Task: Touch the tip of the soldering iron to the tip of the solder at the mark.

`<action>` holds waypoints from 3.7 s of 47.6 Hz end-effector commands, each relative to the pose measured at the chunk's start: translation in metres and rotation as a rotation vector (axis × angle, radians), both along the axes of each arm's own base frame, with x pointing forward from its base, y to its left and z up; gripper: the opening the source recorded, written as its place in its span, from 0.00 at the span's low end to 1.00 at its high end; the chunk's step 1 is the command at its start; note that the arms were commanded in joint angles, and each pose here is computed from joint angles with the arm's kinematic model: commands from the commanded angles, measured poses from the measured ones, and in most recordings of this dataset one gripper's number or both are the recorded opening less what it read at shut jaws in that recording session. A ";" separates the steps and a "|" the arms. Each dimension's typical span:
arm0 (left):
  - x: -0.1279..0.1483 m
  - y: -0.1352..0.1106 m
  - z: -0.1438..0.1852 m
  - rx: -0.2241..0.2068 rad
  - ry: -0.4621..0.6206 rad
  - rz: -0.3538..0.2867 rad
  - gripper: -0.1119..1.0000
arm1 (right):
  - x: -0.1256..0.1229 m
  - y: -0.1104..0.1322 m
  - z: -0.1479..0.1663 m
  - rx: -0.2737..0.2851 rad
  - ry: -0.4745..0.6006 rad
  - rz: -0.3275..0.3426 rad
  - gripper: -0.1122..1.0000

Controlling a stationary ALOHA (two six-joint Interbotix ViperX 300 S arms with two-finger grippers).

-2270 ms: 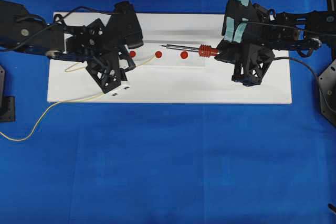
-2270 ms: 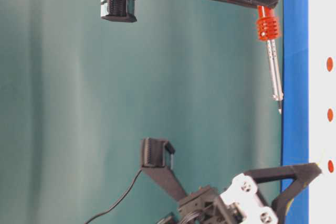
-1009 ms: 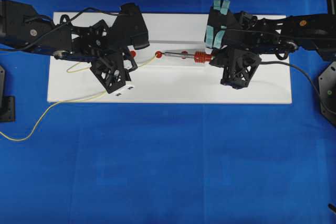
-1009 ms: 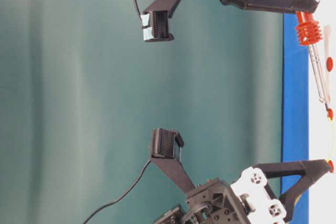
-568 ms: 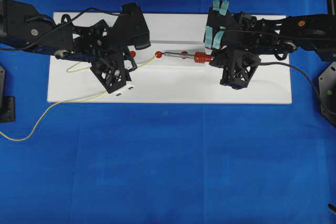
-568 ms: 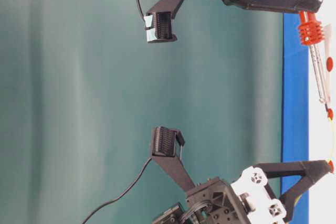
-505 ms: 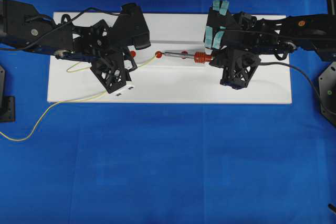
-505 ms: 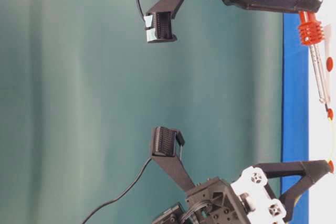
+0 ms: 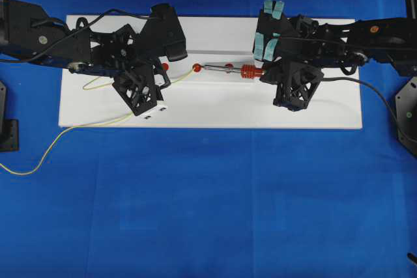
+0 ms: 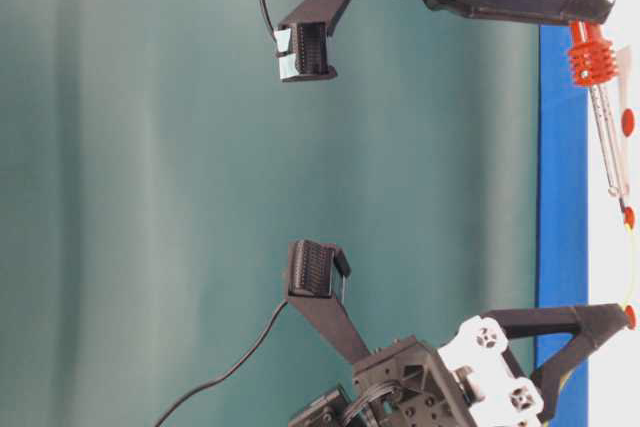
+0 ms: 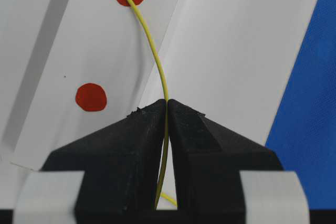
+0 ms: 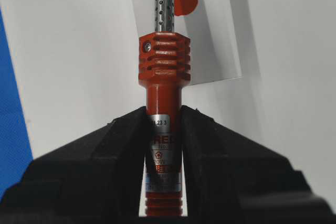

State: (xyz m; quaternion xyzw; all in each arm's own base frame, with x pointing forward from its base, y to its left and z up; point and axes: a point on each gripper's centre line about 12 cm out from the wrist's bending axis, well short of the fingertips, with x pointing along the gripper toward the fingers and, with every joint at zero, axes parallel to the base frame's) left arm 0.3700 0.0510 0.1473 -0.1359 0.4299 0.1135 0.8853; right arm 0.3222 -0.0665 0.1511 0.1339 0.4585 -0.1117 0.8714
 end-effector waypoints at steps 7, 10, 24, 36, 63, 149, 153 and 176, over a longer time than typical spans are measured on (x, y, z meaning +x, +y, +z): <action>0.006 0.000 0.010 0.004 -0.032 -0.002 0.13 | 0.007 -0.001 0.011 -0.007 -0.036 0.001 0.16; 0.006 0.000 0.010 0.004 -0.032 -0.002 0.13 | 0.007 0.000 0.011 -0.006 -0.036 0.000 0.16; 0.006 0.000 0.010 0.004 -0.029 -0.002 0.13 | 0.007 0.000 0.011 -0.006 -0.036 0.000 0.16; 0.005 0.001 0.010 0.004 -0.029 0.000 0.13 | 0.007 0.000 0.011 -0.006 -0.036 0.000 0.16; 0.006 0.000 0.011 0.006 -0.021 -0.005 0.13 | 0.007 0.000 0.011 -0.006 -0.036 0.000 0.16; -0.042 -0.002 0.058 0.029 -0.149 0.005 0.13 | -0.077 0.016 0.038 -0.005 -0.189 -0.057 0.16; -0.041 -0.001 0.058 0.030 -0.152 0.006 0.13 | -0.077 0.015 0.035 -0.004 -0.184 -0.061 0.16; 0.002 -0.009 0.070 0.035 -0.181 -0.038 0.13 | -0.072 0.014 0.031 0.000 -0.163 -0.062 0.16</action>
